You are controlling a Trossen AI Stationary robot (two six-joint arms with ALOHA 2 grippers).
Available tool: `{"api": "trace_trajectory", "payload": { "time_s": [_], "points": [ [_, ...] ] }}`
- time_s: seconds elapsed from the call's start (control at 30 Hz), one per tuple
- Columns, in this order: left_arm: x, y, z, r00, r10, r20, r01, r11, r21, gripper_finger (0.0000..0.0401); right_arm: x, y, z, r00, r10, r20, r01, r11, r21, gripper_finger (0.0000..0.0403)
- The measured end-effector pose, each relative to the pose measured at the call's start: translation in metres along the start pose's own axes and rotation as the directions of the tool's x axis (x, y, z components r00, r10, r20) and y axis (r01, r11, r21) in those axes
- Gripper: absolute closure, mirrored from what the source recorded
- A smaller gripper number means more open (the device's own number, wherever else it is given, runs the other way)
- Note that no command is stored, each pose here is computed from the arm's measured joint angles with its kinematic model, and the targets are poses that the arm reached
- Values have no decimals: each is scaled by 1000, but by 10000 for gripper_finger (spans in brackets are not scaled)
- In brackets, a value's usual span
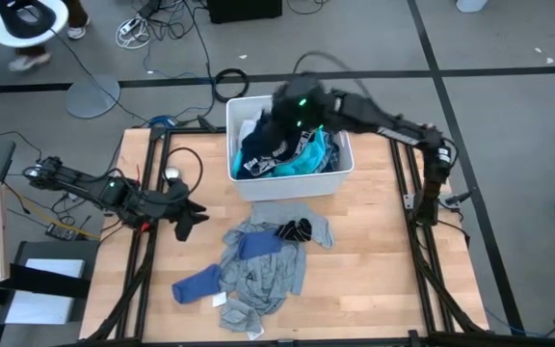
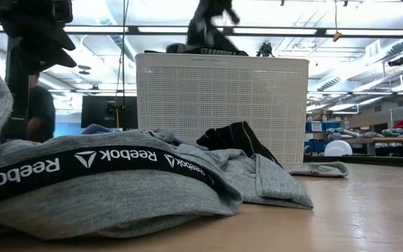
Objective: Sort clothes
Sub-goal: Put the black boxers into the bin
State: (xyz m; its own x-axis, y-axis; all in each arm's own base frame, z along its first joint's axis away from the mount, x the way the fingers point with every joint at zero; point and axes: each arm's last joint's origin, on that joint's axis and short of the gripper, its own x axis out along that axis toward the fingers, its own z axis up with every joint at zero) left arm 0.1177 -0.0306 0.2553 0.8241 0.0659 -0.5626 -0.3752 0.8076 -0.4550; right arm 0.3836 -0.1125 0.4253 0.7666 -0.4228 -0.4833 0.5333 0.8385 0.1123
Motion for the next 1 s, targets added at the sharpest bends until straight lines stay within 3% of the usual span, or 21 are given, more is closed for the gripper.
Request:
{"api": "trace_trajectory", "payload": {
  "time_s": [0.1, 0.2, 0.33, 0.57, 0.8, 1.0],
  "points": [
    [0, 0, 0, 1000, 7, 10, -6, 1000, -21, 229, 33, 1, -28, 992, -20, -125, 20, 1000, 4, 368],
    [0, 0, 1, 1000, 5, 12, -4, 999, -42, 229, 66, -2, -58, 969, -44, -243, 65, 995, 78, 331],
    [0, 0, 1, 1000, 4, 14, -3, 997, -71, 229, 105, -15, -94, 925, -86, -369, 149, 978, 146, 264],
    [0, 0, 1, 1000, 2, 15, -1, 994, -112, 229, 155, -35, -138, 845, -60, -532, 186, 965, 185, 147],
    [0, -1, 1, 1000, -3, 19, 5, 992, -128, 229, 150, -48, -130, 833, 78, -548, 92, 957, 276, 92],
    [0, -1, 1, 1000, -3, 18, 6, 993, -117, 229, 80, -52, -73, 918, 106, -383, 20, 950, 311, 96]
  ]
}}
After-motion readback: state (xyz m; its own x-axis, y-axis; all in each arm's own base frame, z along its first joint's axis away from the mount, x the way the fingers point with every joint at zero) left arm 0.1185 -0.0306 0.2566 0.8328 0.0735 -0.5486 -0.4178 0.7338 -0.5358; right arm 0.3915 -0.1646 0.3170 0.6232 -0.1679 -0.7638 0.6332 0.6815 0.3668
